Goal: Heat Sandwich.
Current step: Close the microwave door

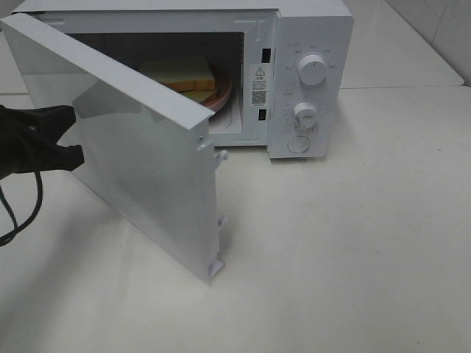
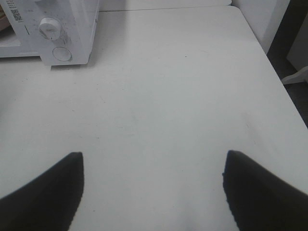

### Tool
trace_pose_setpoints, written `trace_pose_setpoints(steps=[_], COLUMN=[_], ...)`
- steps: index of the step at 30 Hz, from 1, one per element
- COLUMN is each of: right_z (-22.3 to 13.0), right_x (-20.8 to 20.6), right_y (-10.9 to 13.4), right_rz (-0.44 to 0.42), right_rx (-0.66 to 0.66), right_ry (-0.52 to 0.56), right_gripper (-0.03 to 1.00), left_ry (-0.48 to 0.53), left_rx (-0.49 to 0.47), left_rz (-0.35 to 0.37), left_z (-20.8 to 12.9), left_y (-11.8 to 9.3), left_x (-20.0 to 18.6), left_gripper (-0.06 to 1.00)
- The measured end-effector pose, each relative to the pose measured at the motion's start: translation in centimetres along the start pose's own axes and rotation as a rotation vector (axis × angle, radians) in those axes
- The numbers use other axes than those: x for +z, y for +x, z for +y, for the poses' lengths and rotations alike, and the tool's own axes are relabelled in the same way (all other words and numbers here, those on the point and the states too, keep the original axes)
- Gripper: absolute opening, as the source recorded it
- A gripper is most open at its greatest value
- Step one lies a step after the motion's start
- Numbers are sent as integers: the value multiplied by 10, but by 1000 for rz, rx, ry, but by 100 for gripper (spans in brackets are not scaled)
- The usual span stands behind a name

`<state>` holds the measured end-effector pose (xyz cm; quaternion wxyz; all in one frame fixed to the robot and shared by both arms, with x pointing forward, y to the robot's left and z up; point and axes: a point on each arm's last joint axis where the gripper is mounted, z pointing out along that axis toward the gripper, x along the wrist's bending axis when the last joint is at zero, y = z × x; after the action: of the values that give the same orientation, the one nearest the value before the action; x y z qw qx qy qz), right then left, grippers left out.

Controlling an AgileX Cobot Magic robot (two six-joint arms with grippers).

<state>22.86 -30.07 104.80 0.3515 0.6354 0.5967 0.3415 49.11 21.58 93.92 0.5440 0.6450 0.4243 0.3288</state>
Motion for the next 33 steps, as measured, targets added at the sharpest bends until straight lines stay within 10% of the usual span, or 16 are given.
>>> trace_pose_setpoints(steps=[33], right_z=[0], right_x=[0], right_y=[0], right_rz=[0], right_rx=[0], right_ry=[0], right_gripper=[77], left_ry=[-76], left_rx=[-18], left_rz=[-42], left_z=[20], left_y=[-75], left_x=[86], left_gripper=[0])
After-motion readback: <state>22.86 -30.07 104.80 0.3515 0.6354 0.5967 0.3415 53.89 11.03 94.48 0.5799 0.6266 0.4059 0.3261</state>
